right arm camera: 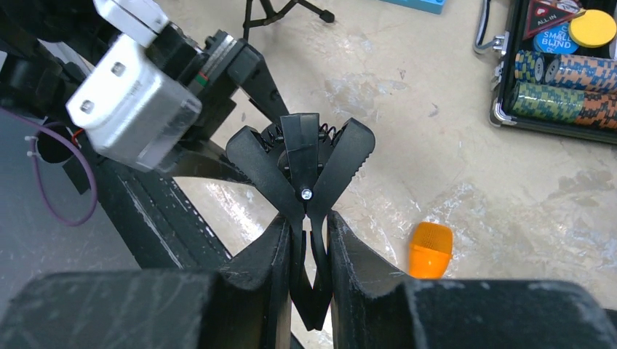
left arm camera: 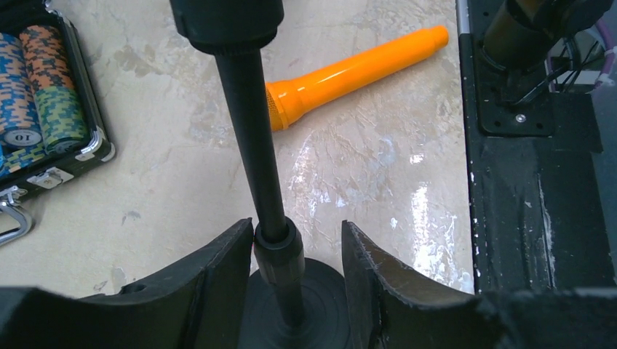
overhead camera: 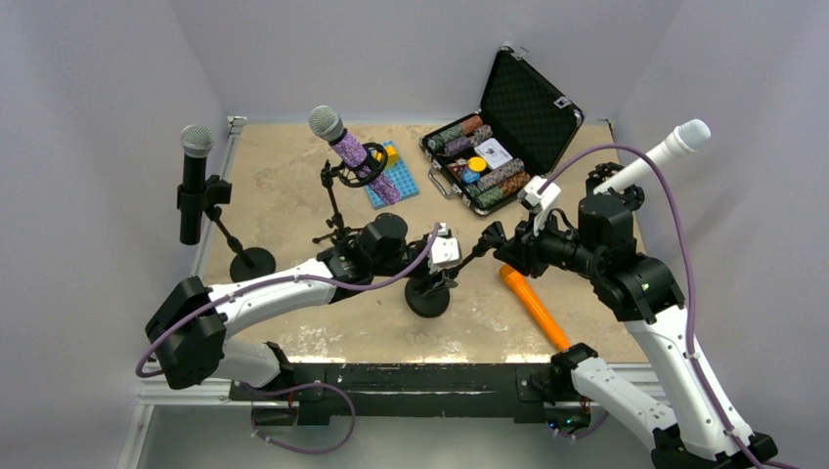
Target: Remove the microphone from the stand
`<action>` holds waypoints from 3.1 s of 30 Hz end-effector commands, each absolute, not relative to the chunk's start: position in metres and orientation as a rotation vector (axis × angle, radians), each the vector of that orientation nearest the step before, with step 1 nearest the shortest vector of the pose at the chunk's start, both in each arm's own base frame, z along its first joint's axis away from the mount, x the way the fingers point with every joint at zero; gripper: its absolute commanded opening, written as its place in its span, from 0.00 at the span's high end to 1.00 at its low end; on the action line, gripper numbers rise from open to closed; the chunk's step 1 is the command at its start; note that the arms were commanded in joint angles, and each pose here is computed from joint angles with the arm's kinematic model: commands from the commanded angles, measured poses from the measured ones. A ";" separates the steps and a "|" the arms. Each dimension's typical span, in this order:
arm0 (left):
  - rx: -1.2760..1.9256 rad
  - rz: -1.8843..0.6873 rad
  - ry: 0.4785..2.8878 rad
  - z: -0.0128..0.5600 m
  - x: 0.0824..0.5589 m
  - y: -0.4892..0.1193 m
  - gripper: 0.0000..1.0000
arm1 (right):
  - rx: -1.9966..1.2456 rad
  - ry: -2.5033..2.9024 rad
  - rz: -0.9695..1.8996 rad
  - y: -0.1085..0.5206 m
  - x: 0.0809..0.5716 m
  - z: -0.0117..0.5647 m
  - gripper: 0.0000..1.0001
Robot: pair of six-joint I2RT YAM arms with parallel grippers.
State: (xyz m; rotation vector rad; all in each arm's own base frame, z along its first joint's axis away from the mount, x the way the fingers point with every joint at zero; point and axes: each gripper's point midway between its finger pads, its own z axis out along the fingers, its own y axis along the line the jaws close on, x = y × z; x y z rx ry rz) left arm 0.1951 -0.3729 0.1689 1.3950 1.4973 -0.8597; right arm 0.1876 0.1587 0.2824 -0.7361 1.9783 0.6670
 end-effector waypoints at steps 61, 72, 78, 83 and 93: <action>1.639 -0.773 1.399 0.191 0.197 -0.318 0.40 | -1.156 1.760 0.964 0.214 0.160 0.300 1.00; 1.346 -0.648 1.358 0.195 0.208 -0.316 0.37 | -0.424 2.156 0.881 0.179 0.191 0.271 1.00; 1.304 -0.704 1.420 0.186 0.210 -0.344 0.44 | -0.260 2.173 0.907 0.172 0.207 0.276 1.00; 1.320 -0.738 1.432 0.181 0.212 -0.362 0.51 | -0.213 2.172 0.940 0.171 0.206 0.276 1.00; 1.319 -0.759 1.443 0.182 0.223 -0.380 0.65 | -0.283 2.153 0.967 0.174 0.199 0.271 1.00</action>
